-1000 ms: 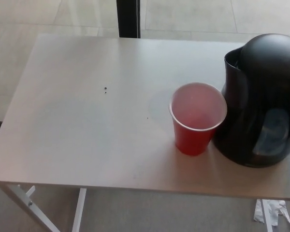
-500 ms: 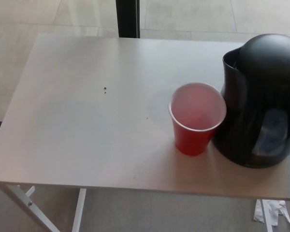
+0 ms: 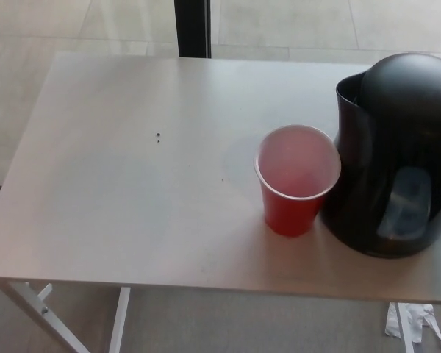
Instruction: The robot uses its right hand to lift up a kettle kept on the middle of the desk by its handle and tilt it into a glass kept next to it to pour out water
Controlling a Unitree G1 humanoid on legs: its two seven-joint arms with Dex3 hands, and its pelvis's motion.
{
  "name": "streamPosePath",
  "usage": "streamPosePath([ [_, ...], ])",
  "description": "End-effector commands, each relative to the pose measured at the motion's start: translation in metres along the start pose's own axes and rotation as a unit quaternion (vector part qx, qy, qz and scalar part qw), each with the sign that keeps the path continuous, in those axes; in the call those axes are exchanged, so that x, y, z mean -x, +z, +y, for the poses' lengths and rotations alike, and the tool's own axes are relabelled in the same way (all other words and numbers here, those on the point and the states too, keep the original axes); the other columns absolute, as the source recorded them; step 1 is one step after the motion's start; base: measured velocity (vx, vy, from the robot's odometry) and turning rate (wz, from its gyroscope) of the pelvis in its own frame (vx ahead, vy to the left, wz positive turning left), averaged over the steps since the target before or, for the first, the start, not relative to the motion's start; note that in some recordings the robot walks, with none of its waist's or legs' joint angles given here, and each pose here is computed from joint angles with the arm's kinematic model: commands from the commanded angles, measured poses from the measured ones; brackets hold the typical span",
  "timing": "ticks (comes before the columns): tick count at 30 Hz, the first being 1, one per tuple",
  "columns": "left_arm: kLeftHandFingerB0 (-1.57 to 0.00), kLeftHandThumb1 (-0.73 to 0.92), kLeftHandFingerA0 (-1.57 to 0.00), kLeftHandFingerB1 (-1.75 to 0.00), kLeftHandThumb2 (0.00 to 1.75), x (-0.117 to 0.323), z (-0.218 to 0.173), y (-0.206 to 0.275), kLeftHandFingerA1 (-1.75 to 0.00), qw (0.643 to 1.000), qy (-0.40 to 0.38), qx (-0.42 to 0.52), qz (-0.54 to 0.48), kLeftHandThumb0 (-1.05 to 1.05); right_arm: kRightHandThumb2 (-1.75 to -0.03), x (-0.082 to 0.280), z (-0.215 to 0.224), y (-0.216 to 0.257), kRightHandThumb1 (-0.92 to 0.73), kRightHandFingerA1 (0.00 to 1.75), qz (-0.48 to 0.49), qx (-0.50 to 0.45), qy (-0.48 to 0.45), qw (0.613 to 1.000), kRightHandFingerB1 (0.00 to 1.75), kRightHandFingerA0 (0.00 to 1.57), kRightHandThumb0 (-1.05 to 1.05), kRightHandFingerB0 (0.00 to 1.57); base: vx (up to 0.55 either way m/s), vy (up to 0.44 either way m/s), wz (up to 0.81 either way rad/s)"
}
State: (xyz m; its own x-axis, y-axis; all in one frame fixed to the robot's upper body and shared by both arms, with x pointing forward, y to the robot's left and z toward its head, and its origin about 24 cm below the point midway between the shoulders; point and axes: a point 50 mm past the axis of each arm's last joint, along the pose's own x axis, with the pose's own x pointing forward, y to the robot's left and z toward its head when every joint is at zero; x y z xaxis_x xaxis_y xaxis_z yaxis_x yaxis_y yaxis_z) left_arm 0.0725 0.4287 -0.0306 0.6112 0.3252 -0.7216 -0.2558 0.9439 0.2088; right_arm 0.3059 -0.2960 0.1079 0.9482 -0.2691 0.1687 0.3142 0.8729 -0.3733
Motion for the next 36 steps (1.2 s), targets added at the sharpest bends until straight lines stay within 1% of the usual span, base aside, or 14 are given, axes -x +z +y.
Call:
streamPosePath([
  [1,-0.33,0.77,-0.52,-0.4,0.64,0.003,0.006,0.001,-0.49,1.0,0.01,0.004,0.013,-0.72,-1.34,-0.009,0.001,0.037,-0.4,1.75,-0.1,-0.054,-0.072,0.991,1.56,0.89,-0.13,0.77,0.0,0.0,0.0],
  [7,-0.33,0.78,-0.52,-0.39,0.63,0.003,0.007,0.001,-0.49,1.0,0.012,0.005,0.016,-0.7,-1.27,-0.022,-0.002,0.064,-0.45,1.73,-0.163,0.058,-0.061,0.983,1.58,0.91,-0.08,0.82,0.0,0.0,0.0],
  [9,-0.29,0.6,-0.45,-0.52,0.97,0.003,0.008,0.001,-0.6,1.0,0.013,0.013,0.017,-0.68,-1.26,-0.027,-0.005,0.072,-0.47,1.73,-0.185,0.048,-0.051,0.98,1.57,0.9,-0.06,0.81,0.0,0.0,0.0],
  [11,-0.33,0.77,-0.52,-0.39,0.63,0.003,0.007,0.0,-0.49,1.0,0.013,0.017,0.017,-0.69,-1.16,-0.03,-0.006,0.075,-0.49,1.4,-0.192,0.042,-0.049,0.979,1.28,1.21,-0.06,1.02,0.0,0.0,0.0],
  [12,-0.33,0.76,-0.51,-0.39,0.64,0.003,0.008,-0.001,-0.47,1.0,0.016,0.012,0.017,-0.72,-1.17,-0.033,-0.007,0.079,-0.5,1.67,-0.205,0.026,-0.045,0.977,1.51,0.93,-0.04,0.86,0.0,0.0,0.0],
  [17,-0.28,0.61,-0.45,-0.52,0.99,0.004,0.008,-0.001,-0.59,1.0,0.017,0.007,0.018,-0.7,-1.19,-0.039,-0.01,0.093,-0.48,1.72,-0.204,0.056,-0.049,0.976,1.58,0.88,-0.11,0.8,0.0,0.0,0.0],
  [18,-0.33,0.77,-0.51,-0.39,0.63,0.004,0.008,-0.001,-0.48,1.0,0.018,0.009,0.017,-0.71,-1.19,-0.04,-0.01,0.095,-0.48,1.75,-0.204,0.054,-0.048,0.976,1.61,0.87,-0.1,0.78,0.0,0.0,0.0],
  [20,-0.27,0.61,-0.45,-0.51,0.99,0.004,0.008,-0.002,-0.6,1.0,0.018,0.01,0.016,-0.71,-1.18,-0.041,-0.01,0.097,-0.5,1.75,-0.204,0.05,-0.044,0.977,1.62,0.87,-0.12,0.77,0.0,0.0,0.0],
  [22,-0.33,0.77,-0.5,-0.39,0.64,0.005,0.008,-0.002,-0.47,1.0,0.019,0.008,0.017,-0.71,-1.09,-0.042,-0.01,0.102,-0.53,1.75,-0.208,0.073,-0.037,0.975,1.64,0.87,-0.15,0.72,0.0,0.0,0.0],
  [23,-0.27,0.6,-0.44,-0.51,0.99,0.005,0.009,-0.003,-0.59,1.0,0.018,0.011,0.018,-0.71,-1.1,-0.042,-0.01,0.104,-0.54,1.75,-0.213,0.08,-0.034,0.973,1.64,0.86,-0.14,0.72,0.0,0.0,0.0],
  [24,-0.32,0.77,-0.52,-0.38,0.63,0.005,0.009,-0.002,-0.48,1.0,0.017,0.004,0.017,-0.72,-1.16,-0.043,-0.01,0.105,-0.51,1.75,-0.215,0.081,-0.031,0.973,1.63,0.86,-0.1,0.73,0.0,0.0,0.0],
  [31,-0.29,0.61,-0.45,-0.51,0.99,0.004,0.01,-0.001,-0.59,1.0,0.022,0.003,0.016,-0.72,-1.3,-0.048,-0.012,0.111,-0.42,1.72,-0.229,0.092,-0.013,0.969,1.56,0.86,-0.08,0.77,0.0,0.0,0.0],
  [32,-0.34,0.77,-0.53,-0.39,0.64,0.004,0.01,0.0,-0.48,1.0,0.022,0.008,0.016,-0.71,-1.26,-0.048,-0.012,0.113,-0.43,1.71,-0.233,0.1,-0.014,0.967,1.55,0.87,-0.11,0.78,0.0,0.0,0.0],
  [36,-0.34,0.77,-0.54,-0.38,0.64,0.004,0.011,0.001,-0.48,0.999,0.025,0.014,0.017,-0.69,-1.23,-0.051,-0.013,0.118,-0.48,1.69,-0.249,0.108,0.003,0.962,1.49,0.9,-0.14,0.81,0.0,0.0,0.0],
])
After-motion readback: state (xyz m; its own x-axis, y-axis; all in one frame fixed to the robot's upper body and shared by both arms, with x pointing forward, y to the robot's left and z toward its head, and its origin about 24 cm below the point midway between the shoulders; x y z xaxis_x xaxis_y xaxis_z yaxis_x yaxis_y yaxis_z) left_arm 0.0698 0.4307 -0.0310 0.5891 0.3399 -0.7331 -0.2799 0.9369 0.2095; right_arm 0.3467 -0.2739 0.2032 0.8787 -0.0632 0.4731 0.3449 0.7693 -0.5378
